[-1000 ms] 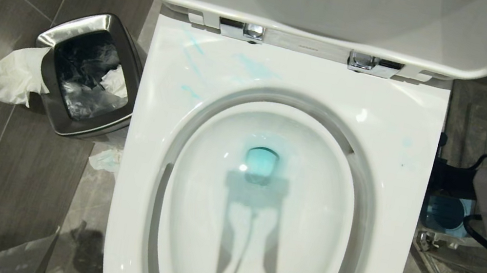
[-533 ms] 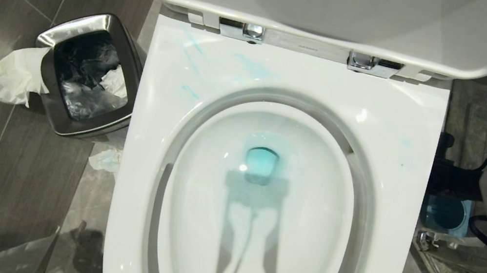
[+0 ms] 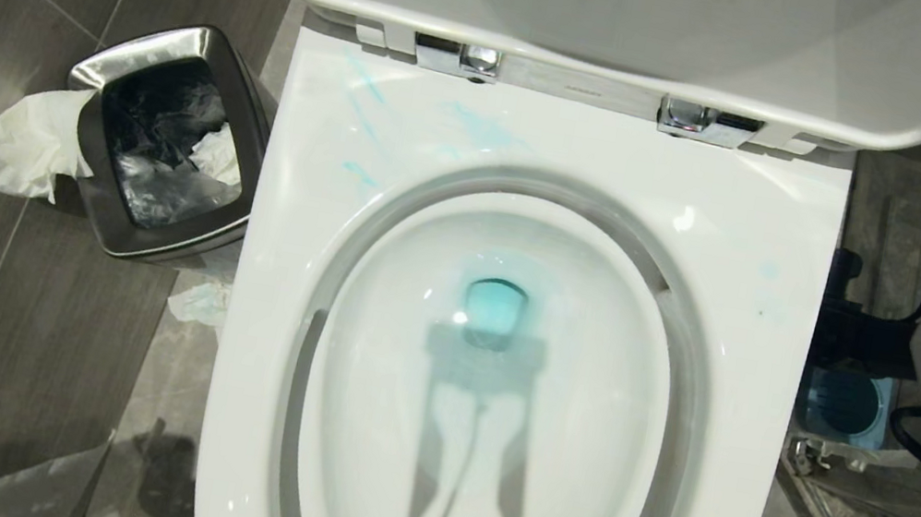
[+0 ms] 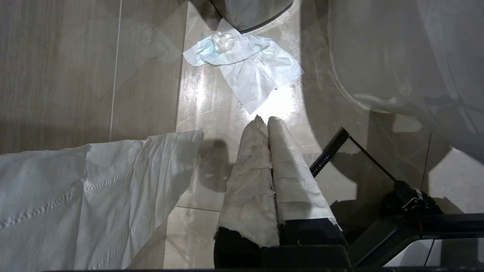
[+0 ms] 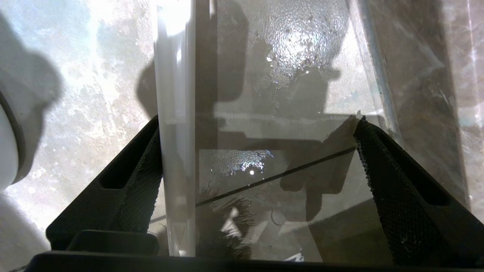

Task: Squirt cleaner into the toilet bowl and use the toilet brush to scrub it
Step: Put the toilet brush back

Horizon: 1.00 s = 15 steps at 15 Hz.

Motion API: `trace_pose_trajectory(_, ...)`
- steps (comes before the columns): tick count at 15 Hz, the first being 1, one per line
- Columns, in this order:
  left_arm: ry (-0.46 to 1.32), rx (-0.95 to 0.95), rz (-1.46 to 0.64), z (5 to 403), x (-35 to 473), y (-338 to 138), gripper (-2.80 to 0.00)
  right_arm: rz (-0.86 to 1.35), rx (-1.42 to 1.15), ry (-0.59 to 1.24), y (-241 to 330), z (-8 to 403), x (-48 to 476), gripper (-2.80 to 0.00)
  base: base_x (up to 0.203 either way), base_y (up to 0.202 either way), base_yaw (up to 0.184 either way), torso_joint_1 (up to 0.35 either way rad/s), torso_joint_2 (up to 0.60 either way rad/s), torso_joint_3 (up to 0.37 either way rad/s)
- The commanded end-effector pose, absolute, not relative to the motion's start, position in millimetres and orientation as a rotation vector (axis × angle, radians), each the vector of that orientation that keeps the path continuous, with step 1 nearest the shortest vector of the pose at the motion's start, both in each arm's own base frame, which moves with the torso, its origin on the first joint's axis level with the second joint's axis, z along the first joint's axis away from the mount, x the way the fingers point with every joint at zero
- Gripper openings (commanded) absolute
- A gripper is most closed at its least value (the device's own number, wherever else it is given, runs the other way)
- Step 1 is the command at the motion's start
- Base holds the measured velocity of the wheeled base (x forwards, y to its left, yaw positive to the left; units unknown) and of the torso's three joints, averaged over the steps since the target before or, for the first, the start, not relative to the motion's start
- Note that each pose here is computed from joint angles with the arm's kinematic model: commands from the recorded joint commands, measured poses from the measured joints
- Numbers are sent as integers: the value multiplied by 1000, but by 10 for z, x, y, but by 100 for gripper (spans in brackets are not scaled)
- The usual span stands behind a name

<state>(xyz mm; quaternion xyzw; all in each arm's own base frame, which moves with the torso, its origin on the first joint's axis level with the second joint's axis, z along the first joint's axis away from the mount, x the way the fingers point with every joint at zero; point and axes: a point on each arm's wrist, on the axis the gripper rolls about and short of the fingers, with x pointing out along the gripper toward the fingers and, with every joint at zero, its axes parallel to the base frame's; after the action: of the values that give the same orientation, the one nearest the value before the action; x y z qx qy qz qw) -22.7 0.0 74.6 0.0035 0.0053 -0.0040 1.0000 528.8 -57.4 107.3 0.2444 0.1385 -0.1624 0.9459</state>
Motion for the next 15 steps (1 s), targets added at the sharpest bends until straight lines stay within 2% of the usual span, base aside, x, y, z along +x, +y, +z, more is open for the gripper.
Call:
trace_pose_trajectory(1,14,6,-8,742,-225,0,-280,-324,504,276,-577,1083,5289,0,0,0,0,0,0,0)
trace_pose_trajectory(4,14,7,-8,742,-225,0,-280,-321,505,265,-585,1087,5294,0,0,0,0,0,0,0)
trace_pose_trajectory(5,14,6,-8,742,-225,0,-280,-320,506,261,-586,1085,5297,-280,0,0,0,0,0,0)
trace_pose_trajectory(15,15,8,-8,740,-225,0,-280,-319,510,241,-576,1184,5277,-280,0,0,0,0,0,0)
